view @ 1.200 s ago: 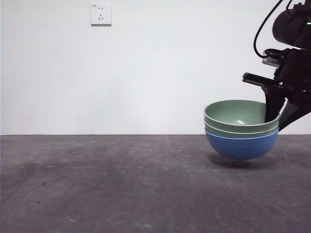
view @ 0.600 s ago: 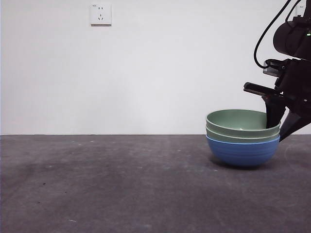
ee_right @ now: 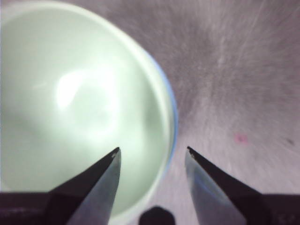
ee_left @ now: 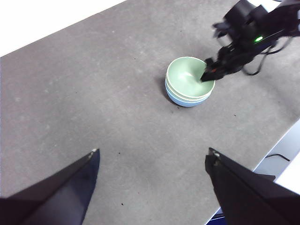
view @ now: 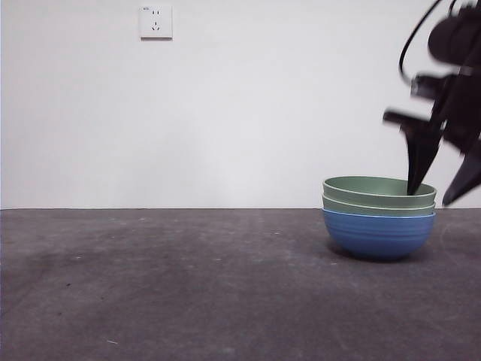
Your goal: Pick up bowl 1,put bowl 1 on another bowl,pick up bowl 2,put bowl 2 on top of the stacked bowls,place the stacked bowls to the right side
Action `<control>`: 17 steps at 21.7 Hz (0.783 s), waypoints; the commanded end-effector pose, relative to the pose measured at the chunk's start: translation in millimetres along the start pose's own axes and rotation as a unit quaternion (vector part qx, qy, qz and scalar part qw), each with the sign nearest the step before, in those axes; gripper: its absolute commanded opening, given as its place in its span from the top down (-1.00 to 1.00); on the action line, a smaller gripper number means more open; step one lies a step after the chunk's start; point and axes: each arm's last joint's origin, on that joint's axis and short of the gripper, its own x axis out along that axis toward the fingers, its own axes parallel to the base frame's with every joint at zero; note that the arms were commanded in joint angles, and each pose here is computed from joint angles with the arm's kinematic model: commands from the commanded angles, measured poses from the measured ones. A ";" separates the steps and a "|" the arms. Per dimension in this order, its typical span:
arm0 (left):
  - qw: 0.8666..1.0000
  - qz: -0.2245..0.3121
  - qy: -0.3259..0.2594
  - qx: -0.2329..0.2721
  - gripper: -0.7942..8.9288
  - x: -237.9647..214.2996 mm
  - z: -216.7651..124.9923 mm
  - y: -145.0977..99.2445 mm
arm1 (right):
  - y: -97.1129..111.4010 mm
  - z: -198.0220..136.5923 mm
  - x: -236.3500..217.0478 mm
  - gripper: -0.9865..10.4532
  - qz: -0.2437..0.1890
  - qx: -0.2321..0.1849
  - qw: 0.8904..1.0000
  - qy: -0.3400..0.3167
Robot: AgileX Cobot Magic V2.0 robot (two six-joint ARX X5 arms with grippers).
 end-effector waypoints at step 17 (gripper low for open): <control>0.999 -0.003 0.038 0.027 0.06 17.4 2.2 0.6 | 35.6 -98.3 -162.5 0.45 0.092 -0.089 0.991 0.027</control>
